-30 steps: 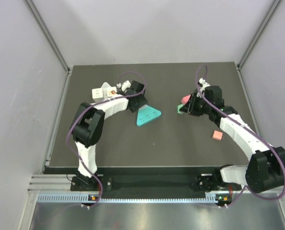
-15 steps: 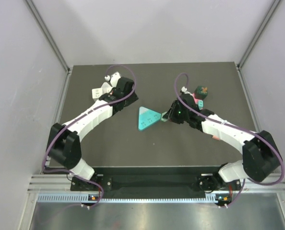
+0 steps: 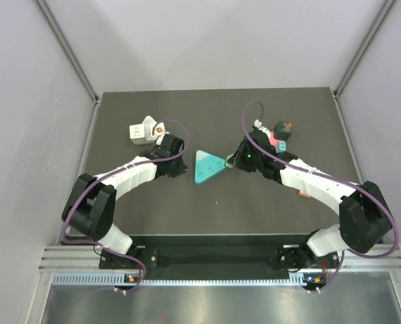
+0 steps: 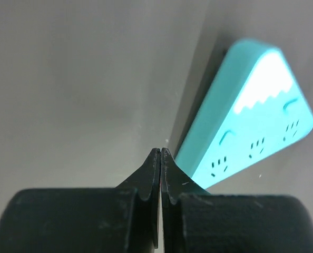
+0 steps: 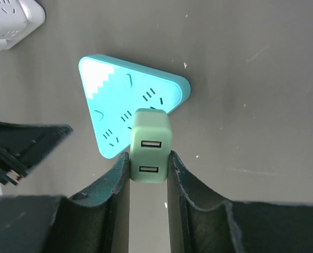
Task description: Insert the plug
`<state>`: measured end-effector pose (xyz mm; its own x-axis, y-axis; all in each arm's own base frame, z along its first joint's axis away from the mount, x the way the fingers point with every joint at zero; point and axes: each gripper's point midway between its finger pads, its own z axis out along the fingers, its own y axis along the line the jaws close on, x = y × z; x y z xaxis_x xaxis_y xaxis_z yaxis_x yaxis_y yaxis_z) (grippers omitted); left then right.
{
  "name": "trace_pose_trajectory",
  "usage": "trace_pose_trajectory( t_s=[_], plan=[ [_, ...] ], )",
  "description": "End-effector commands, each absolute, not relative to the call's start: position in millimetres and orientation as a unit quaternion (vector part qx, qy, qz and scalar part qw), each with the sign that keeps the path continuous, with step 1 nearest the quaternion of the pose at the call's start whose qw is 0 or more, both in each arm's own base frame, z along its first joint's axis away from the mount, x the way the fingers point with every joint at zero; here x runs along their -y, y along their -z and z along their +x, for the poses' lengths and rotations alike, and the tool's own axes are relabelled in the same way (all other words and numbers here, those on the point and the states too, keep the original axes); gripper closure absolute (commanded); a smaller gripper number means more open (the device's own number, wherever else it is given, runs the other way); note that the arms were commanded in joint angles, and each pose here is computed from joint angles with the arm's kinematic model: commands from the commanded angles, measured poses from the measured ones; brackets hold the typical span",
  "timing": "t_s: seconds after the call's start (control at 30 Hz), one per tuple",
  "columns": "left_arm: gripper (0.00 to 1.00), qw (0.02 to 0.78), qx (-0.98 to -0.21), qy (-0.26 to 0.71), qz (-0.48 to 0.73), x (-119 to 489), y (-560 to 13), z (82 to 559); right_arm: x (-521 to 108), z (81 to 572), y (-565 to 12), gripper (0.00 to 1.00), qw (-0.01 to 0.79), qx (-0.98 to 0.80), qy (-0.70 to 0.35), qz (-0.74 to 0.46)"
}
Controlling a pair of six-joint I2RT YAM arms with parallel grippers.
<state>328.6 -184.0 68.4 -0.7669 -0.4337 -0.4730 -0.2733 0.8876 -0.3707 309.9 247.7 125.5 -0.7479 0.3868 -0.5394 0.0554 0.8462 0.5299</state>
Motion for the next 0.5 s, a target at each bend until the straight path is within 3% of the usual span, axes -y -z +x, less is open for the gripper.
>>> trace_pose_trajectory(
  t_s=[0.0, 0.27, 0.4, 0.47],
  plan=[
    [1.00, 0.262, -0.926, 0.209, -0.173, 224.0, -64.1, 319.8, -250.7, 320.0, -156.1, 1.00, 0.369, -0.888, -0.252, 0.105],
    [1.00, 0.235, -0.924, 0.273, -0.128, 299.6, -68.4, 268.8, -233.4, 320.4, -150.9, 1.00, 0.369, -0.903, -0.207, 0.080],
    [1.00, 0.226, -0.939, 0.225, -0.127, 279.1, -71.5, 252.9, -231.3, 322.2, -149.6, 1.00, 0.367, -0.907, -0.193, 0.070],
    [1.00, 0.268, -0.931, 0.213, -0.124, 265.2, -93.9, 260.2, -233.1, 324.8, -146.0, 1.00, 0.362, -0.910, -0.189, 0.065]
  ],
)
